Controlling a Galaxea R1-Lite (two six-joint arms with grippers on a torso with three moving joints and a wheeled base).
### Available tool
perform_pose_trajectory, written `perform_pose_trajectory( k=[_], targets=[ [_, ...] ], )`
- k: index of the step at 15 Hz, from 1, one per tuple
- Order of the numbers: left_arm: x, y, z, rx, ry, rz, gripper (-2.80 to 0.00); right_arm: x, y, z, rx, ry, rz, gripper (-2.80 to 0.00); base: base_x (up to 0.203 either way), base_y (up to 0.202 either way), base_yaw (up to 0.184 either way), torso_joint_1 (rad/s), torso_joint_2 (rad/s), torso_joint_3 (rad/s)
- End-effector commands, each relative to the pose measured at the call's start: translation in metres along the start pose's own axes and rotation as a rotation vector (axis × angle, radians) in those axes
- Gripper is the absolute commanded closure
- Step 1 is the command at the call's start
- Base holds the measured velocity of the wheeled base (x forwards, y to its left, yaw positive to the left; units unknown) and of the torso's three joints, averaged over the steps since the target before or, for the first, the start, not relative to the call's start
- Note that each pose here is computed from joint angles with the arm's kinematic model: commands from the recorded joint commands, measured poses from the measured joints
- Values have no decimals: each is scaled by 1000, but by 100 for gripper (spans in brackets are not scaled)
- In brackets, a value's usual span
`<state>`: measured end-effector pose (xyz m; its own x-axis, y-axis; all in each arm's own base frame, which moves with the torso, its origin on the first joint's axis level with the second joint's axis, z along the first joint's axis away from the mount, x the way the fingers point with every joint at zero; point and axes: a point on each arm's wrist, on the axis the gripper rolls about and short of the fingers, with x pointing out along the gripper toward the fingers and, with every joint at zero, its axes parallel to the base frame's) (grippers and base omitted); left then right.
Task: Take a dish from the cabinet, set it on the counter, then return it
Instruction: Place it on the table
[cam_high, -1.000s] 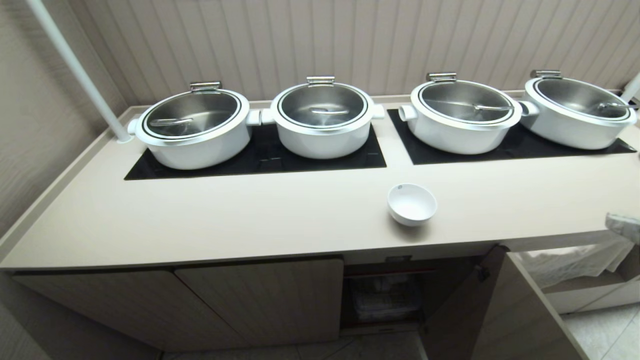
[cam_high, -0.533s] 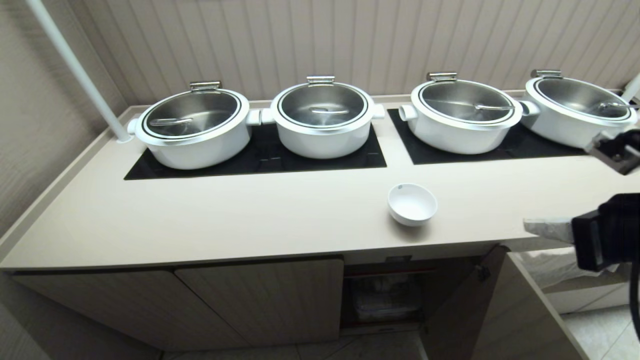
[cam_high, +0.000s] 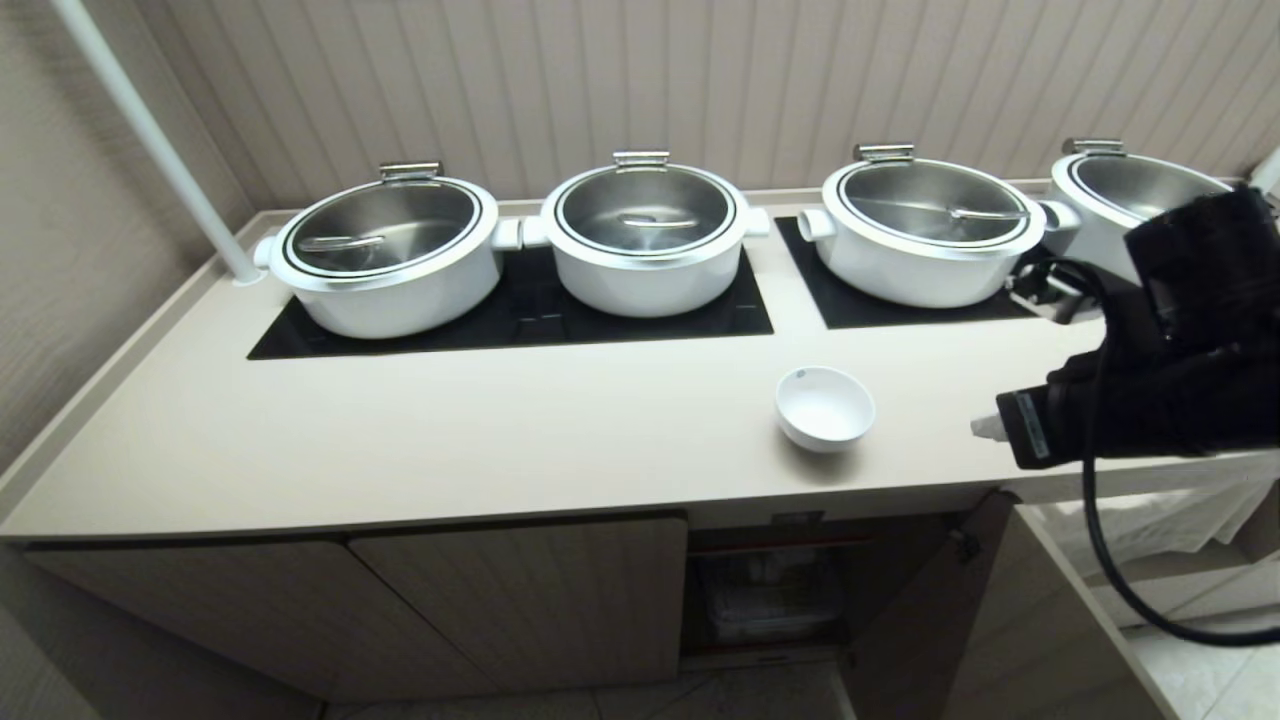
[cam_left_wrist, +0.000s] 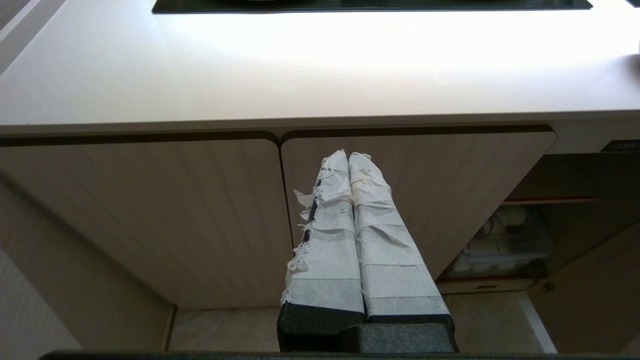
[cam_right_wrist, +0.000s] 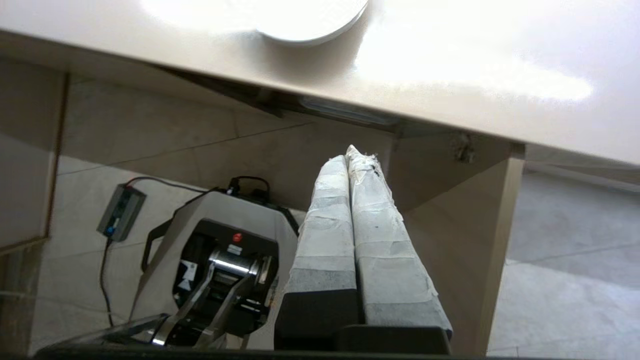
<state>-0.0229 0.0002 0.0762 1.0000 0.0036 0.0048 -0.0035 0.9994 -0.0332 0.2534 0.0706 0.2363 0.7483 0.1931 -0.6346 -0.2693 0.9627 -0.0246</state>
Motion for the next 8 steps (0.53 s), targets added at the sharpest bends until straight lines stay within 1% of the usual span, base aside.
perform_pose_trajectory(
  k=[1, 3, 4, 6, 8],
  targets=[
    [0, 0, 0, -1, -1, 1, 0, 26, -2, 21, 4, 39, -12, 0, 0, 0, 0, 0, 0, 0],
    [0, 0, 0, -1, -1, 1, 0, 41, -4, 37, 9, 55, -18, 0, 0, 0, 0, 0, 0, 0],
    [0, 0, 0, -1, -1, 1, 0, 49, -5, 46, 13, 48, -20, 0, 0, 0, 0, 0, 0, 0],
    [0, 0, 0, -1, 0, 1, 0, 62, -9, 55, 22, 56, -28, 0, 0, 0, 0, 0, 0, 0],
    [0, 0, 0, -1, 0, 1, 0, 63, -12, 56, 28, 124, -29, 0, 0, 0, 0, 0, 0, 0]
  ],
)
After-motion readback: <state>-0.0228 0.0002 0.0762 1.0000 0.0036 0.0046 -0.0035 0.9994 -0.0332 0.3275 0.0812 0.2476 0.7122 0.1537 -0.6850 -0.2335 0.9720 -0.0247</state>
